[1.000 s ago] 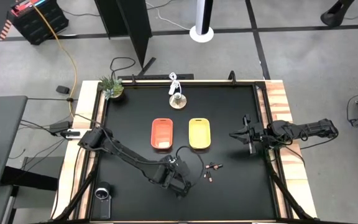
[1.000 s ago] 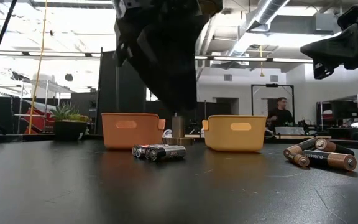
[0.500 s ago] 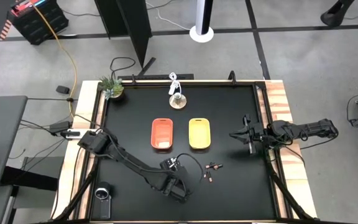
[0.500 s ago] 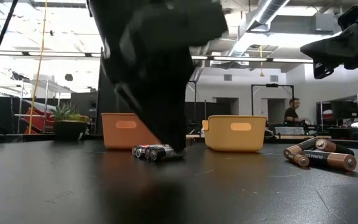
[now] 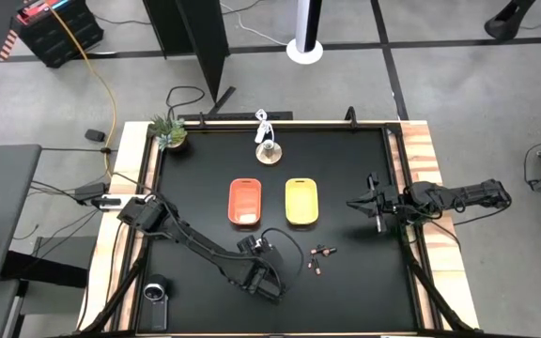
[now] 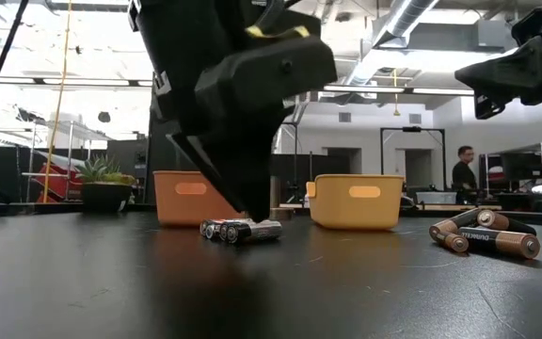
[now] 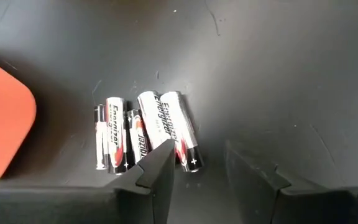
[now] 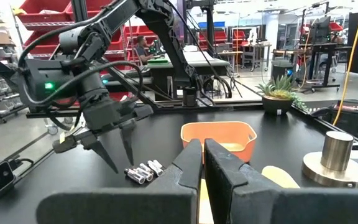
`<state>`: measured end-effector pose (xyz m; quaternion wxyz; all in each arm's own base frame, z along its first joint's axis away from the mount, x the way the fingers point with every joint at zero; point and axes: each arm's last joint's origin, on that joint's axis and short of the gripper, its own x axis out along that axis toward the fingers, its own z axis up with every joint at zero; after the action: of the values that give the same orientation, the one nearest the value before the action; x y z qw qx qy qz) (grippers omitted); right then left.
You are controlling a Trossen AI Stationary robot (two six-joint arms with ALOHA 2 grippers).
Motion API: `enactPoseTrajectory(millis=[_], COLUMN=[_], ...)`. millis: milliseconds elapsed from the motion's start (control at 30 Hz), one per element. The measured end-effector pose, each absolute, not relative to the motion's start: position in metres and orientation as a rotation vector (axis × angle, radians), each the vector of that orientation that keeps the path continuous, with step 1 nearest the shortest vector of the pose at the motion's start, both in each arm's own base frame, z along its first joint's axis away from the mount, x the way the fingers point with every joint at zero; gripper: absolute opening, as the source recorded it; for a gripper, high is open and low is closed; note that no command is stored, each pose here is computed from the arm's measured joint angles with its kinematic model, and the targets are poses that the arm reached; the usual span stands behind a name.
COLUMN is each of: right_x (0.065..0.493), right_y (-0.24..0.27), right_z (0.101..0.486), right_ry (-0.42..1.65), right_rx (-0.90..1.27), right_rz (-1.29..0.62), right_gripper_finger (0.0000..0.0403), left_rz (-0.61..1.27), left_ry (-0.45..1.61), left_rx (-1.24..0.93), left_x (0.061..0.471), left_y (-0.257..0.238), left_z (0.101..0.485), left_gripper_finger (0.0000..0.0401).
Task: Sort batteries
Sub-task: Put the silver battery into the orange bin
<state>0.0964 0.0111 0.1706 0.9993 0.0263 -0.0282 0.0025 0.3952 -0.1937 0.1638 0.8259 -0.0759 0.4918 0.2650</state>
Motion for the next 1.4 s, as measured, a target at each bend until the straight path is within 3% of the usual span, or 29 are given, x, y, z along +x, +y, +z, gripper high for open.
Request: enactPoseTrajectory(millis=[1100,1400], right_x=[0.096,0.096], right_y=[0.011,0.011], right_z=[0.171,0.172], right_ry=[-0.062,-0.07], right_rx=[0.052,0.055], right_rz=[0.005,0.004], right_gripper_finger=[0.0038,0.0038], left_rz=[0.557,0.539], left_ry=[1.08,1.139], left_rx=[-0.35,-0.39], left_x=[0.404,0.412], left_y=[-0.184,-0.18], left_z=[0.163,0.143], left_gripper_finger=[0.0132,0.0132])
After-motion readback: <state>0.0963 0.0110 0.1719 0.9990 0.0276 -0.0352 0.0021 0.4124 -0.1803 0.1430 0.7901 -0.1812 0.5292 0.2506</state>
